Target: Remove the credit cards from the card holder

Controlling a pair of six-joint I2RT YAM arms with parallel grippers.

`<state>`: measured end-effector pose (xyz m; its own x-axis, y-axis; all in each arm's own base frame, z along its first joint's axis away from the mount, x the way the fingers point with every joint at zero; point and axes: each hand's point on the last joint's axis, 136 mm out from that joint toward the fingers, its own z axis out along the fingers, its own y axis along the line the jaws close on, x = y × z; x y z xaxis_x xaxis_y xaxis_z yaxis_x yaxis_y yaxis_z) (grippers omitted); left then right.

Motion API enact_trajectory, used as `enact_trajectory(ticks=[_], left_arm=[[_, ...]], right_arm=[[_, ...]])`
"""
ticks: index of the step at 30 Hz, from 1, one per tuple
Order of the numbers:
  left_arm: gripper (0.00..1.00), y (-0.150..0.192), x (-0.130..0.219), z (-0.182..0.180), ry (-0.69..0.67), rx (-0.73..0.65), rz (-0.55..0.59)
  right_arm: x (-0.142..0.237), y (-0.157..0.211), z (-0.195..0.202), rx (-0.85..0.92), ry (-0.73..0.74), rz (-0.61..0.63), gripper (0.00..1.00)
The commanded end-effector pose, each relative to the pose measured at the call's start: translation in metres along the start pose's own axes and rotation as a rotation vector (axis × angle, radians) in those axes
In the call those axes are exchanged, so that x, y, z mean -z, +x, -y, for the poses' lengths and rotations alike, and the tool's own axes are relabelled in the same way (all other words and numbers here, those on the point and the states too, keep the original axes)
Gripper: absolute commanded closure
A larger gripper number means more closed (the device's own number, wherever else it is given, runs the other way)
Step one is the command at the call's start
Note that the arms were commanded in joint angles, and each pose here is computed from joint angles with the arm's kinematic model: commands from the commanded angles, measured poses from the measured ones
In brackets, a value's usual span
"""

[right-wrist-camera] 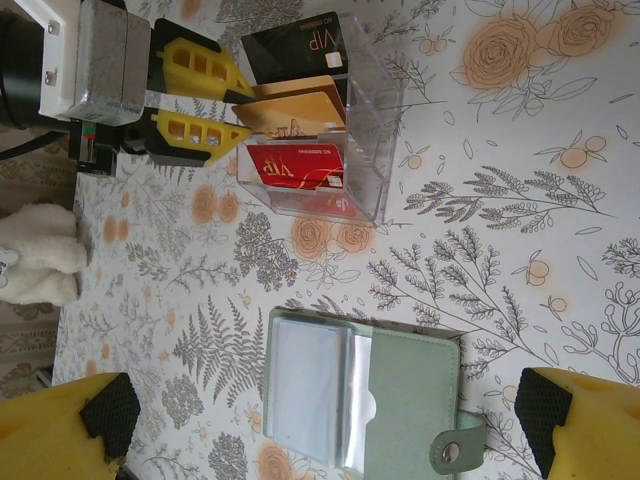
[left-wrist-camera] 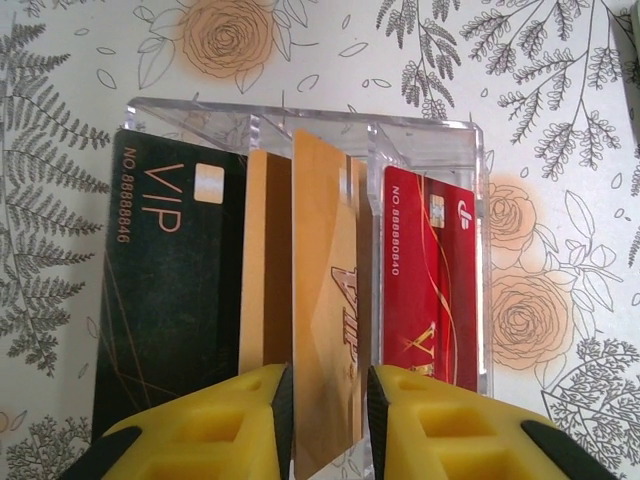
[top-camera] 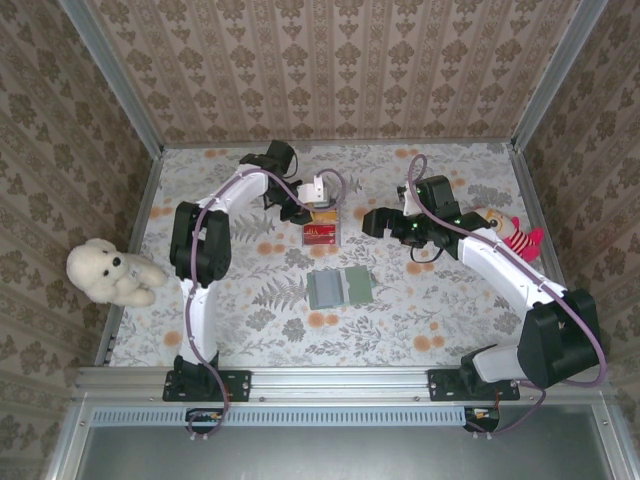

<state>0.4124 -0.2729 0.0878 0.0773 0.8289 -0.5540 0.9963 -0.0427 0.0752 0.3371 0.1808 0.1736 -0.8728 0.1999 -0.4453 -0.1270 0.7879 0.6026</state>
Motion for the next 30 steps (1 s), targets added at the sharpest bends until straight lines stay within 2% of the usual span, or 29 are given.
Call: enact_trajectory(ticks=[1, 7, 14, 17, 18, 19, 20, 21, 26, 30], left_arm=[[0.7, -0.026, 0.028, -0.01, -0.082, -0.034, 0.063], [0.66, -0.049, 0.063, -0.019, -0.219, 0.005, 0.144], [0.58, -0.053, 0.113, -0.021, -0.451, 0.25, 0.289], [0.5, -0.046, 0.13, -0.019, -0.554, 0.411, 0.327], [0.46, -0.045, 0.135, -0.015, -0.566, 0.439, 0.341], [0.32, -0.045, 0.139, -0.009, -0.572, 0.465, 0.352], [0.03, -0.043, 0.141, -0.005, -0.582, 0.489, 0.353], [0.0, -0.04, 0.143, -0.001, -0.592, 0.512, 0.352], [0.0, -0.022, 0.148, 0.018, -0.641, 0.616, 0.357], [0.0, 0.002, 0.154, 0.03, -0.721, 0.745, 0.362]], right_arm=[[-0.002, 0.002, 0.001, -0.013, -0.01, -0.012, 0.0], [-0.004, 0.006, 0.002, -0.003, -0.005, -0.023, 0.0], [-0.017, 0.028, -0.001, 0.116, 0.12, -0.09, 0.03], [-0.028, 0.043, -0.011, 0.173, 0.157, -0.131, 0.03], [-0.032, 0.048, -0.014, 0.185, 0.162, -0.146, 0.04], [-0.036, 0.054, -0.018, 0.194, 0.167, -0.164, 0.04], [-0.041, 0.06, -0.021, 0.202, 0.17, -0.181, 0.04], [-0.045, 0.065, -0.023, 0.207, 0.177, -0.194, 0.05], [-0.068, 0.095, -0.032, 0.257, 0.227, -0.285, 0.12], [-0.084, 0.117, -0.033, 0.304, 0.305, -0.338, 0.13]])
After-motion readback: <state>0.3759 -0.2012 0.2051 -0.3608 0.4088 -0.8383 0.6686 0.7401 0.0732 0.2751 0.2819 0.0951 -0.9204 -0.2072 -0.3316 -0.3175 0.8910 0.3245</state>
